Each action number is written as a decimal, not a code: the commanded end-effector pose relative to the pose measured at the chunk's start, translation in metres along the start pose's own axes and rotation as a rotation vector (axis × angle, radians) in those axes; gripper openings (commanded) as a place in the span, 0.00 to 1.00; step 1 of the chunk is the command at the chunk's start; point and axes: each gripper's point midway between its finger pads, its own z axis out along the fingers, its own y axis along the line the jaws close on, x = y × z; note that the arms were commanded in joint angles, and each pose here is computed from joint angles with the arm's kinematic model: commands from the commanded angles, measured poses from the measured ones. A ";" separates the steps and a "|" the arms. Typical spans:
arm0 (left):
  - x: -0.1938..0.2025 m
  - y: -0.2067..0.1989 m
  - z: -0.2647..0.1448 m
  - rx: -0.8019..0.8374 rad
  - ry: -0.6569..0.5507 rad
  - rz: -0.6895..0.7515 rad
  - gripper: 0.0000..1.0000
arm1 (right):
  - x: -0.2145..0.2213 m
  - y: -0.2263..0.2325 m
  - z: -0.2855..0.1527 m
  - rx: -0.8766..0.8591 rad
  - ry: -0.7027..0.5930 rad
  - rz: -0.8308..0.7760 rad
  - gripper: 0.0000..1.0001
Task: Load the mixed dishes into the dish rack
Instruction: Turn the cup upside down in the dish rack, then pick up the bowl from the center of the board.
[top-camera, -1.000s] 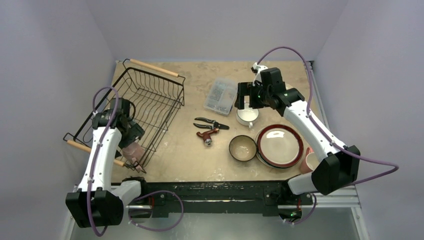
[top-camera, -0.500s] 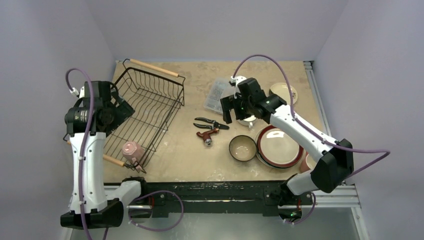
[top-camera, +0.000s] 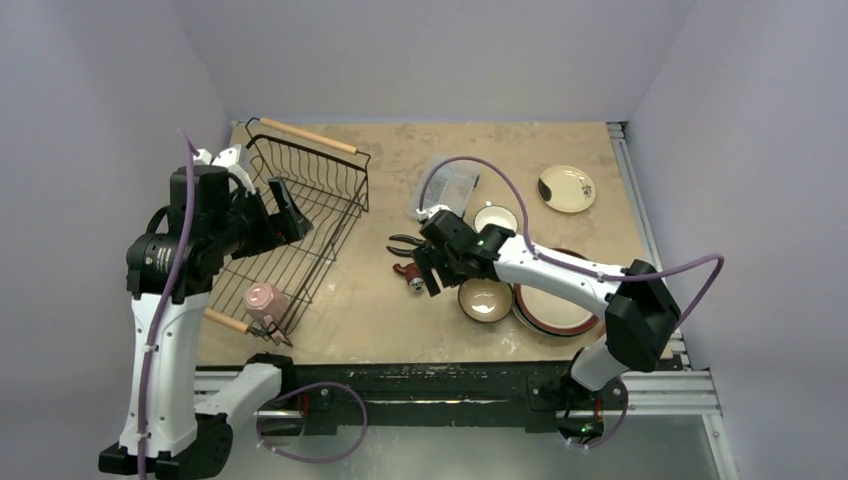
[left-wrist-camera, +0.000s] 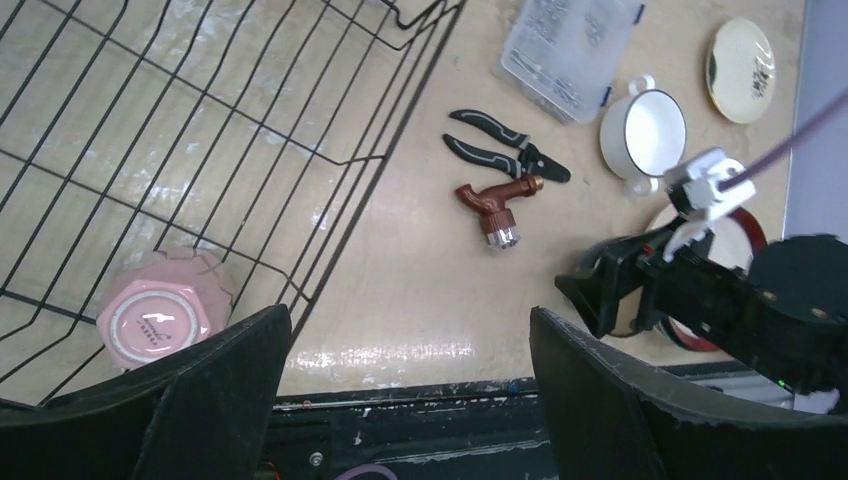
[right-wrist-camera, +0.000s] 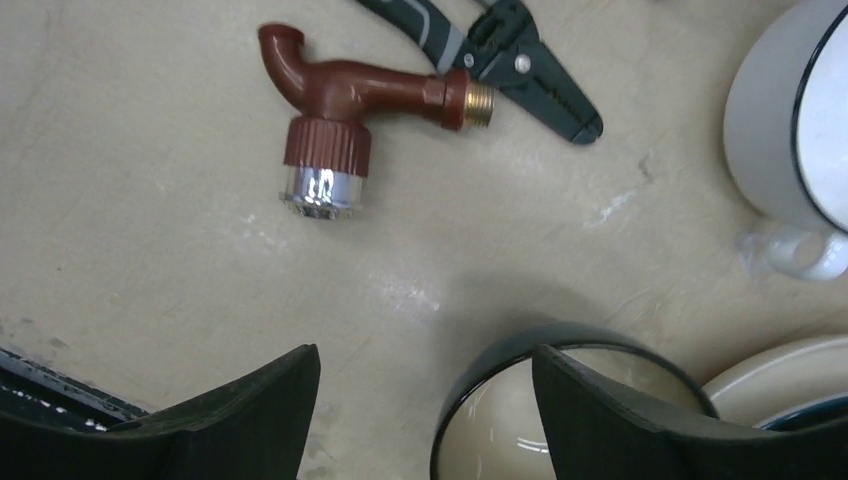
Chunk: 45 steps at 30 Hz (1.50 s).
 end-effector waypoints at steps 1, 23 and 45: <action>0.005 -0.021 -0.021 0.122 -0.035 0.133 0.88 | 0.031 -0.018 0.006 0.143 0.055 0.133 0.74; -0.006 -0.061 -0.042 0.208 -0.047 0.196 0.88 | 0.023 0.001 -0.009 0.047 -0.112 0.007 0.00; -0.004 -0.169 0.003 0.715 0.384 -0.493 0.87 | -0.166 0.106 -0.247 -0.610 -0.996 -0.413 0.00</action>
